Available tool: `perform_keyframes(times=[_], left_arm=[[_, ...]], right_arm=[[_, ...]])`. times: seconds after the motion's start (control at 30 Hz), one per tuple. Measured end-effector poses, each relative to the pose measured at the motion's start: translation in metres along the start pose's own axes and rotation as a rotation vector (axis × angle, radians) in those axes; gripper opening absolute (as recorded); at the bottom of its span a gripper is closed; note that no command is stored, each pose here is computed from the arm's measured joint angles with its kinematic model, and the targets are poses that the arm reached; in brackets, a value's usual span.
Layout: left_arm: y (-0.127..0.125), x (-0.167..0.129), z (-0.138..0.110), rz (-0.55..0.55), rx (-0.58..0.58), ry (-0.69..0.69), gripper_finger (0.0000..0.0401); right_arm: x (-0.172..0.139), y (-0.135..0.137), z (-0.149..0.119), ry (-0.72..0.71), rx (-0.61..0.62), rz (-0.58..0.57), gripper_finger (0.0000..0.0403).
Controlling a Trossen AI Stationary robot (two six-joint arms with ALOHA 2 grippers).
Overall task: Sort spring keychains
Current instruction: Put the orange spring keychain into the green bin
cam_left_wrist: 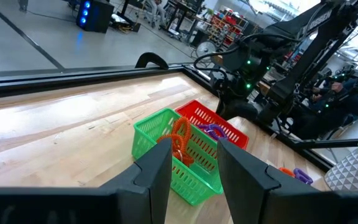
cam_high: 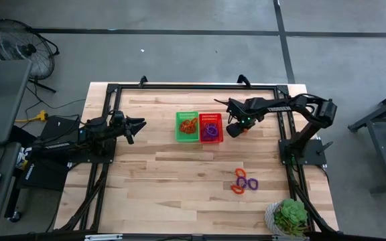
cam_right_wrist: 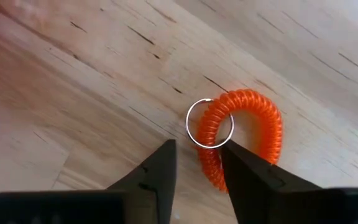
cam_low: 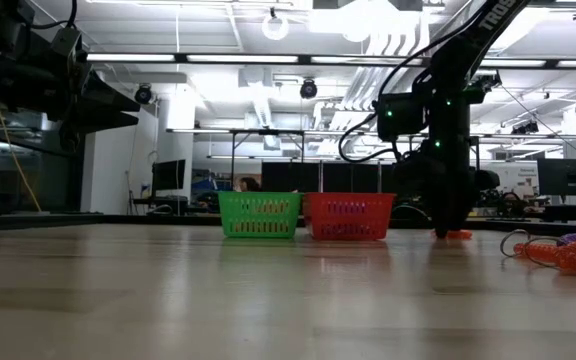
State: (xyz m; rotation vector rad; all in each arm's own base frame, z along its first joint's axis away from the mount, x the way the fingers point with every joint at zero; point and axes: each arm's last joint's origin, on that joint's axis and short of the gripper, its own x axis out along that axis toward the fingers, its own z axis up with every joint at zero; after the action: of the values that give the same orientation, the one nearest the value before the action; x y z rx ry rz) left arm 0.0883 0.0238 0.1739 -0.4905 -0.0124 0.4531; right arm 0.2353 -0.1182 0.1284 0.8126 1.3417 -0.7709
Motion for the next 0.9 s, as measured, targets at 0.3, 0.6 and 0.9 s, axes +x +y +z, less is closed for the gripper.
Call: perform_keyframes(times=[0.3,0.6,0.9], left_arm=[[0.0,0.0,0.0,0.0,0.0,0.0,0.0126],[0.0,0.0,-0.0001,0.0,0.0,0.0,0.0126],[0.0,0.0,0.0,0.0,0.0,0.0,0.0126]], right_arm=[[0.0006,0.0001,-0.0005,0.008,0.007,0.007,0.0073],[0.0009,0.0001,-0.0009,0.01,0.007,0.004,0.0031],[0.0004,0.0005,-0.0005,0.01,0.021,0.002,0.003]])
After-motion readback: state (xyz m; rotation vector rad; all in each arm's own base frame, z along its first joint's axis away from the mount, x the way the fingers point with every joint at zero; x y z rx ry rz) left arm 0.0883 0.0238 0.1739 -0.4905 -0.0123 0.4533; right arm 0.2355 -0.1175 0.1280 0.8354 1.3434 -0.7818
